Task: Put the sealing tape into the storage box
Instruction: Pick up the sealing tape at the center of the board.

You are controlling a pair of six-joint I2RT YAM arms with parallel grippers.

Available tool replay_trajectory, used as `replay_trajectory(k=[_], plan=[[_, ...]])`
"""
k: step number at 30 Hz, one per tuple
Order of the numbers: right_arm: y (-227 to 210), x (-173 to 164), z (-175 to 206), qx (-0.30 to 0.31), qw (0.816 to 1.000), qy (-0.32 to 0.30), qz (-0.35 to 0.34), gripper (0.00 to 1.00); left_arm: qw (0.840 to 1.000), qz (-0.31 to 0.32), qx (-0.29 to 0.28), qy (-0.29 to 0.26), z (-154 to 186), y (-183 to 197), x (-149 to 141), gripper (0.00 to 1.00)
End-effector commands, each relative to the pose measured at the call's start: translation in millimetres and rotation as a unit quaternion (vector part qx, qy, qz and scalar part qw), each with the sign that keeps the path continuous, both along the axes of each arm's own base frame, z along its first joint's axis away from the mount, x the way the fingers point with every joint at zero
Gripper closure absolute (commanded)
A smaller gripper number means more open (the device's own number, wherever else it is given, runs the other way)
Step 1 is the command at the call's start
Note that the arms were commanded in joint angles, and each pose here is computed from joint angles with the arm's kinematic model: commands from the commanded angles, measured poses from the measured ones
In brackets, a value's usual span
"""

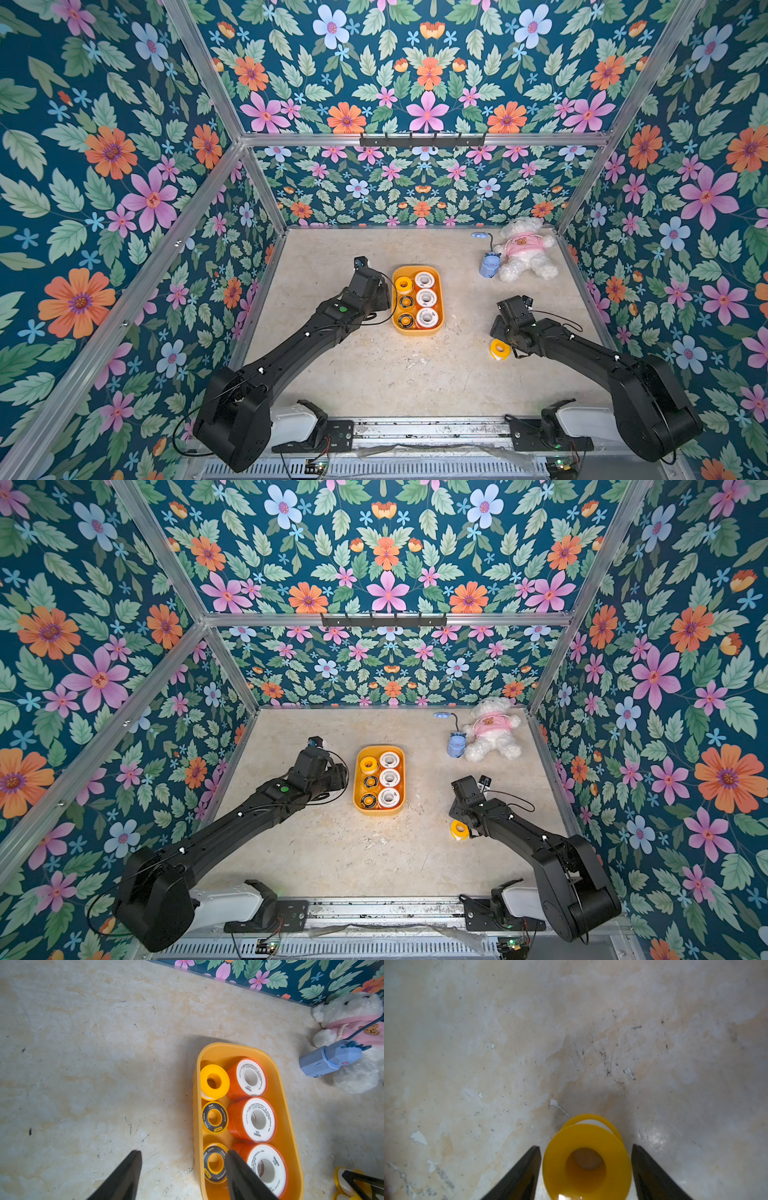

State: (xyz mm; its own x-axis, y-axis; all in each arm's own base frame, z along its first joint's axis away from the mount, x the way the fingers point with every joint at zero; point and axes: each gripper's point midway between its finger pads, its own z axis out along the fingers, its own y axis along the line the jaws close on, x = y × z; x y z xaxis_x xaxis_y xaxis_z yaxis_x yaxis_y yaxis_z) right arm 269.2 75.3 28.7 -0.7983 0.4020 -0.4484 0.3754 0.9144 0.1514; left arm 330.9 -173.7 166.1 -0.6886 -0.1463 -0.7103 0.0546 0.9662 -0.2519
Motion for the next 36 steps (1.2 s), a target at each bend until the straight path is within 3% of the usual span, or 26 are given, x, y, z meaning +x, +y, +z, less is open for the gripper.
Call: replay_trajectory(k=[1,9,20,36], plan=[[-2.3,0.6,-1.4,-0.007,1.0,0.0,-0.003,0.27,1.0,0.004,0.002,-0.008,3.2,1.4,3.0,0.3],[-2.2,1.9,2.5,-0.011,1.0,0.0,0.003,0.39,1.0,0.008,0.004,-0.006,1.8,3.0,2.3,0.3],[4.9,10.3,22.8,-0.003,0.999,-0.021,0.024,0.41,1.0,0.012,0.005,-0.008,2.8,5.1,2.3,0.3],[89.1,55.0,92.1,0.077,0.977,-0.108,0.169,0.4,1.0,0.015,0.001,-0.017,9.8,6.8,1.4,0.3]])
